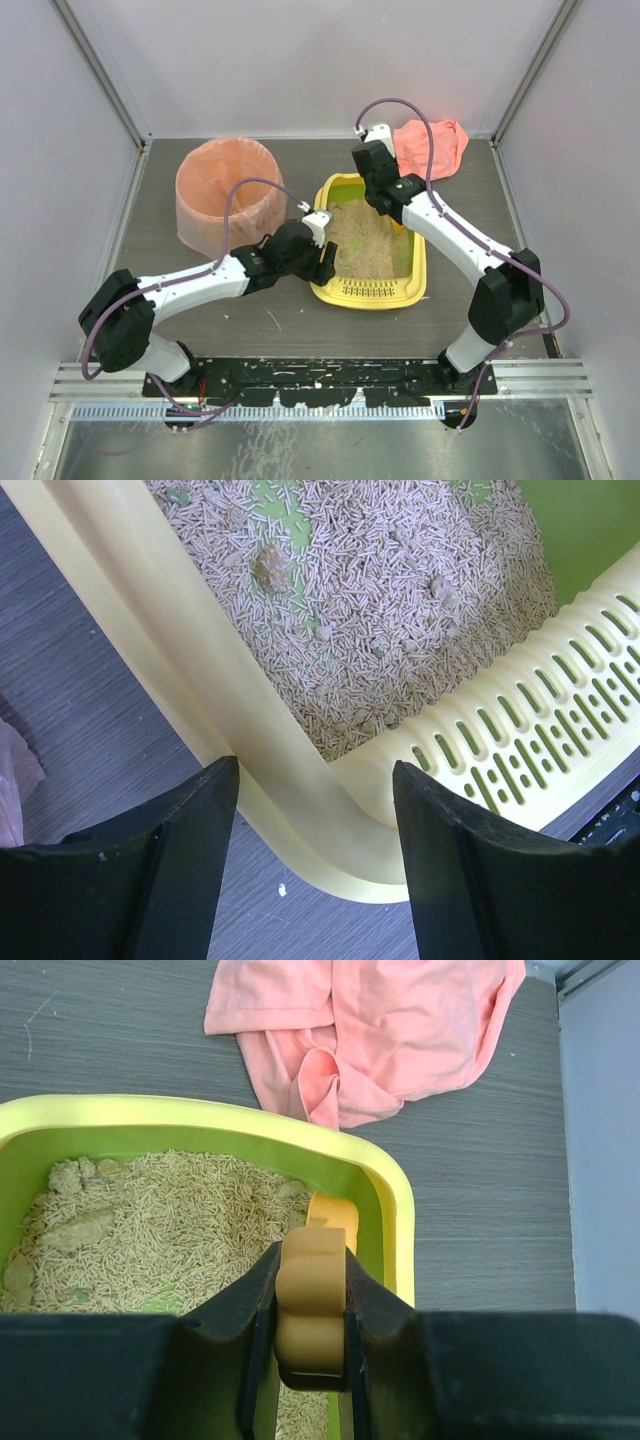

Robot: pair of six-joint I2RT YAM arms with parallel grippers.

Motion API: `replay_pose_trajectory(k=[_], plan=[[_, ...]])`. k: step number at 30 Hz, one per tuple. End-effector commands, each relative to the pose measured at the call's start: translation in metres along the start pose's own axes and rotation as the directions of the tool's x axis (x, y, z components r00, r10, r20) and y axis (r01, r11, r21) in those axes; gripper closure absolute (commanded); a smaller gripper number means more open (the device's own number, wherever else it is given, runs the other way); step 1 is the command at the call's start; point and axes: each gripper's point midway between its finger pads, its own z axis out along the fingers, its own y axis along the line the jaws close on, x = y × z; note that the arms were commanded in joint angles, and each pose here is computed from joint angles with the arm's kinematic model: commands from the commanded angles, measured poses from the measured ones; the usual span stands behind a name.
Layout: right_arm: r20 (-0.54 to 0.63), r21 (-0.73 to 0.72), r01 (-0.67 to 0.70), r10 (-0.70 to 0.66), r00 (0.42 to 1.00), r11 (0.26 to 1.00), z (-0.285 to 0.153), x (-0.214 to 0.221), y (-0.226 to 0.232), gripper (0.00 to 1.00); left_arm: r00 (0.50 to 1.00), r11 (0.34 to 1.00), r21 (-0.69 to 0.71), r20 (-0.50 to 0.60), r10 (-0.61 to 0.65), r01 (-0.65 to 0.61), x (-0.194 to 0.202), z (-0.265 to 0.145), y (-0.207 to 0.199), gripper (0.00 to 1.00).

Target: Clean the litter box

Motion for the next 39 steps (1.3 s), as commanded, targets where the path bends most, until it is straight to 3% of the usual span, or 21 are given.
replay_pose_trajectory(k=[1, 11, 17, 39], plan=[[0.079, 0.076, 0.002, -0.008, 0.997, 0.997, 0.009, -0.011, -0.003, 0.99, 0.998, 0.999, 0.044, 0.067, -0.003, 0.0, -0.018, -0.009, -0.012, 0.36], [0.102, -0.025, -0.051, 0.053, 0.993, 0.998, 0.022, -0.005, 0.022, 0.99, 0.996, 0.999, 0.037, 0.094, -0.003, -0.001, -0.023, -0.021, -0.009, 0.33], [0.102, -0.162, -0.136, 0.153, 0.983, 0.977, 0.016, -0.009, 0.036, 0.99, 0.989, 0.999, 0.037, 0.15, -0.009, 0.004, -0.045, -0.043, -0.012, 0.21], [-0.023, -0.46, -0.421, 0.464, 0.886, 0.782, 0.002, -0.004, 0.024, 0.99, 0.957, 0.998, -0.056, 0.288, 0.018, -0.003, -0.087, -0.113, 0.005, 0.13]])
